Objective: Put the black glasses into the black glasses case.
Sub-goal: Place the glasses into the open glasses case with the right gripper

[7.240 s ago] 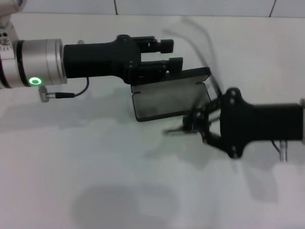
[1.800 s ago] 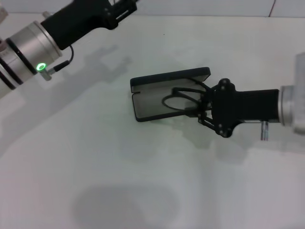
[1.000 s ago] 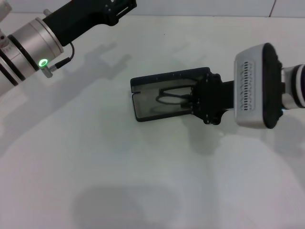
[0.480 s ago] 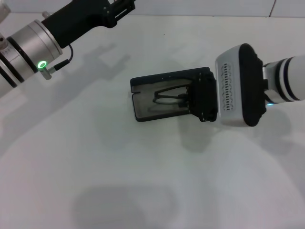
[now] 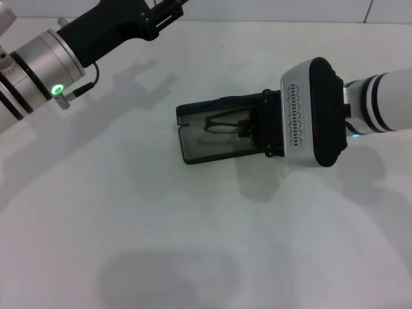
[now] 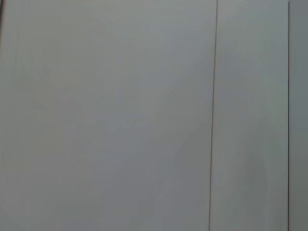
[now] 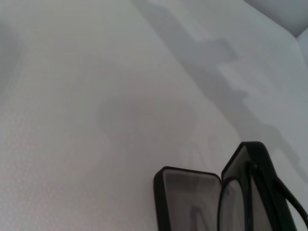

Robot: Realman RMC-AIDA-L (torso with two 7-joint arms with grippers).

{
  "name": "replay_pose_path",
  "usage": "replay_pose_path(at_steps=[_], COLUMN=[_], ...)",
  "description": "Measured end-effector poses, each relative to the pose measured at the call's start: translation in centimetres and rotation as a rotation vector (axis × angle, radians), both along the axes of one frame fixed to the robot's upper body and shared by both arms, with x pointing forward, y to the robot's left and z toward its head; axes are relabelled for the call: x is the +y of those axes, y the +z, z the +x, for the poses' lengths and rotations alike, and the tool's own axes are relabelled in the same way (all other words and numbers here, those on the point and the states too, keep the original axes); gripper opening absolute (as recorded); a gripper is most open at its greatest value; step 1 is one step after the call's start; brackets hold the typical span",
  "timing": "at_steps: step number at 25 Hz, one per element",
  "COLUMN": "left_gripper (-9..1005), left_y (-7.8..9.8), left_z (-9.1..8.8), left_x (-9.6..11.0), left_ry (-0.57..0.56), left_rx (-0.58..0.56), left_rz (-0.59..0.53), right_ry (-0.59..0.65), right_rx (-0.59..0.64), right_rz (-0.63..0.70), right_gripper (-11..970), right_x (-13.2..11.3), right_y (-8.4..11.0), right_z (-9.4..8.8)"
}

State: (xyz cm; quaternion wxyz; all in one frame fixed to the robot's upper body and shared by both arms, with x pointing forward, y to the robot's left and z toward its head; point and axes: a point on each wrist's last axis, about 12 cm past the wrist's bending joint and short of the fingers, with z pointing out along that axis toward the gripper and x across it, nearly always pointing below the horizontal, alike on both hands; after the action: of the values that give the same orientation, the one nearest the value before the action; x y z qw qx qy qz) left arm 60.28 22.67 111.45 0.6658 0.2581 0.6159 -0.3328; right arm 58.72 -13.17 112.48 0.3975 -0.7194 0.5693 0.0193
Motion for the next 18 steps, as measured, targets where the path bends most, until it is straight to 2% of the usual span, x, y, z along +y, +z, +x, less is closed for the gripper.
replay_pose_path(at_steps=[18], left_gripper=[635], left_y=[0.07], left_z=[0.08], left_x=[0.13], left_ry=[0.003], left_rx=[-0.002], left_rz=[0.006], right_ry=[-0.034], right_rx=[0.000], right_rz=[0.017], right_gripper=[225], right_x=[-0.66], right_y=[-0.36], right_z=[-0.85])
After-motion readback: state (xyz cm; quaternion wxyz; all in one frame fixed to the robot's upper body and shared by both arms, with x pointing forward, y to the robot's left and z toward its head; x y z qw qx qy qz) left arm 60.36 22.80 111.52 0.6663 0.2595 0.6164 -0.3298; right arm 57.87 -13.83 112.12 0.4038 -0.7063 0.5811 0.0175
